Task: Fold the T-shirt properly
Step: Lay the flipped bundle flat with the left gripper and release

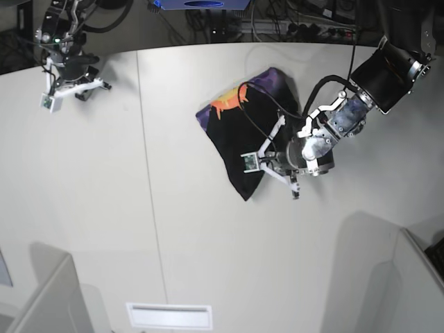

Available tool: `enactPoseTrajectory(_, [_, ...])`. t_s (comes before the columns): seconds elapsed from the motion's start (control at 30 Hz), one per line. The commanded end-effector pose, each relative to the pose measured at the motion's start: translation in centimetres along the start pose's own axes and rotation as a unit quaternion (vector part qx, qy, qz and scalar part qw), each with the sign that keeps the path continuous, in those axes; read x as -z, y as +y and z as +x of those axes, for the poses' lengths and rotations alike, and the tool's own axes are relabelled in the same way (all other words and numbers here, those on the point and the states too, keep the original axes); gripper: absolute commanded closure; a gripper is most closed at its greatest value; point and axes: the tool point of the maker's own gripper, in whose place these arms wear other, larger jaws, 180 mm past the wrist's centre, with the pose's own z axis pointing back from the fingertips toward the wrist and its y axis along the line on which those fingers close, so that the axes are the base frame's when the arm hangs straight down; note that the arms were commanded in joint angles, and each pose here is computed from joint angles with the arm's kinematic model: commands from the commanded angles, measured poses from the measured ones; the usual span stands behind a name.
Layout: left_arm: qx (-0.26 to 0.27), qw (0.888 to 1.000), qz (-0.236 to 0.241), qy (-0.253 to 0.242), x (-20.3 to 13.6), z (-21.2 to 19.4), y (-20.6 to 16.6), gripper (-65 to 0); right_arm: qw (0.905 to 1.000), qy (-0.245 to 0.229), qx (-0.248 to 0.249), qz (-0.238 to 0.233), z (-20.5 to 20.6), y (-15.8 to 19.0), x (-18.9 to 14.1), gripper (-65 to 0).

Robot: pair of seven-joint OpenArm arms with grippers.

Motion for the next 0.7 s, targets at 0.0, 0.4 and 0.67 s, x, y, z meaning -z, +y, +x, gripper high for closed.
enactPoseTrajectory(0.0, [0.021,1.0,0.005,-0.017,-0.1,1.1,0.2,0.0,0.9999,-0.011,0.003,0.003,0.3,0.2,-0.3,0.0])
enactPoseTrajectory(0.4, [0.139,0.989,-0.005,-0.056,2.3,6.6,-2.9,0.0,0.9996,0.001,0.027,0.008,-1.2,1.1,-0.4,0.0])
enactPoseTrajectory(0.67, [0.168,0.983,-0.025,-0.064,3.0,8.4,-4.6,0.0,0.9996,0.003,0.027,0.007,-1.4,1.0,-0.5,0.0])
